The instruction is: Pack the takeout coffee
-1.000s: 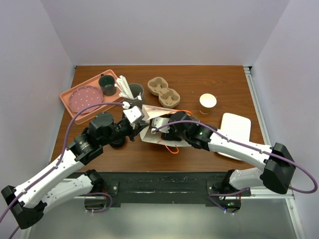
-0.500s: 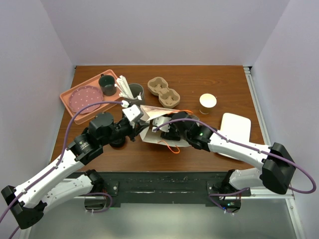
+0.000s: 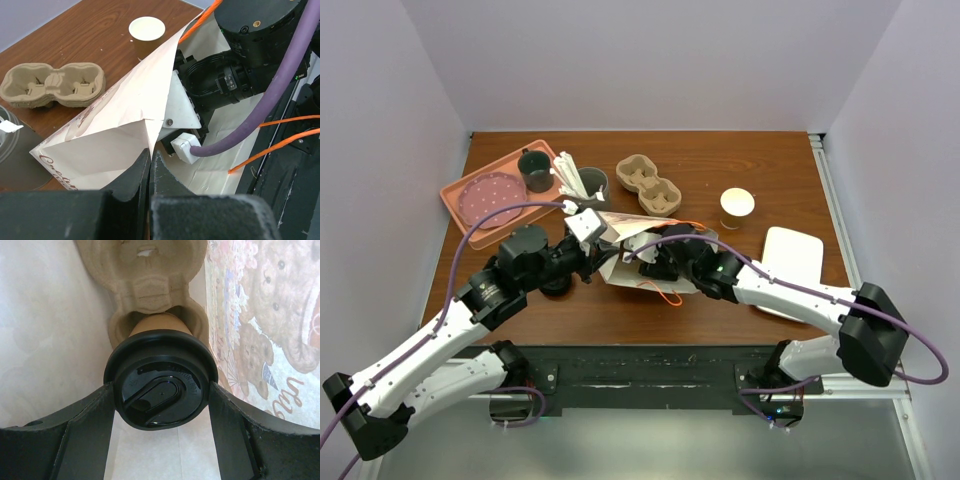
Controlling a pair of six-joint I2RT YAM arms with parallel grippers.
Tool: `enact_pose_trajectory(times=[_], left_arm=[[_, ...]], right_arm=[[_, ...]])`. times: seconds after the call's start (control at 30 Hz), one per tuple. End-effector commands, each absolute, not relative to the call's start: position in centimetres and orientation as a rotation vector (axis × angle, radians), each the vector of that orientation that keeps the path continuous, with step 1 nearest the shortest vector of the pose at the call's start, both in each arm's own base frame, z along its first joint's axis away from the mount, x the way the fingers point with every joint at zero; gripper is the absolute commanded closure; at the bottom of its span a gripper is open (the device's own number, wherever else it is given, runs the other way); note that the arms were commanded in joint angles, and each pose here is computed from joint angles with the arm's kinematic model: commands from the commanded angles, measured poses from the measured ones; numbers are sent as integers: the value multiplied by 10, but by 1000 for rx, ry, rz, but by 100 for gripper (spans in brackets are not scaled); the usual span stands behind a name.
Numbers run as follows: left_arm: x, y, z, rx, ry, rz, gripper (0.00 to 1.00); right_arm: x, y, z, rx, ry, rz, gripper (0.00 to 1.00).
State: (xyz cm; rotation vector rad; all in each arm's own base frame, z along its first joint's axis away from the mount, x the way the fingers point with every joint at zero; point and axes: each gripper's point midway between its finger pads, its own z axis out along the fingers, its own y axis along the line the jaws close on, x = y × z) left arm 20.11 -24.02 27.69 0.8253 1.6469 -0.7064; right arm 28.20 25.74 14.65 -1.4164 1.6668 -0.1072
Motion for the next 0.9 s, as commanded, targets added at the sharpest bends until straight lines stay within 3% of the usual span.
enact_pose_trajectory(times=[0.0, 0.47, 0.87], left_arm=[[200, -247, 304, 797, 1560, -765, 100], [201, -250, 301, 795, 1576, -776, 100], [203, -252, 302, 787, 1585, -782, 100]], right_arm=[[289, 261, 144, -1345, 1677, -92, 75], [288, 258, 141, -1299, 1689, -86, 77], [290, 256, 132, -1277, 1703, -92, 54]])
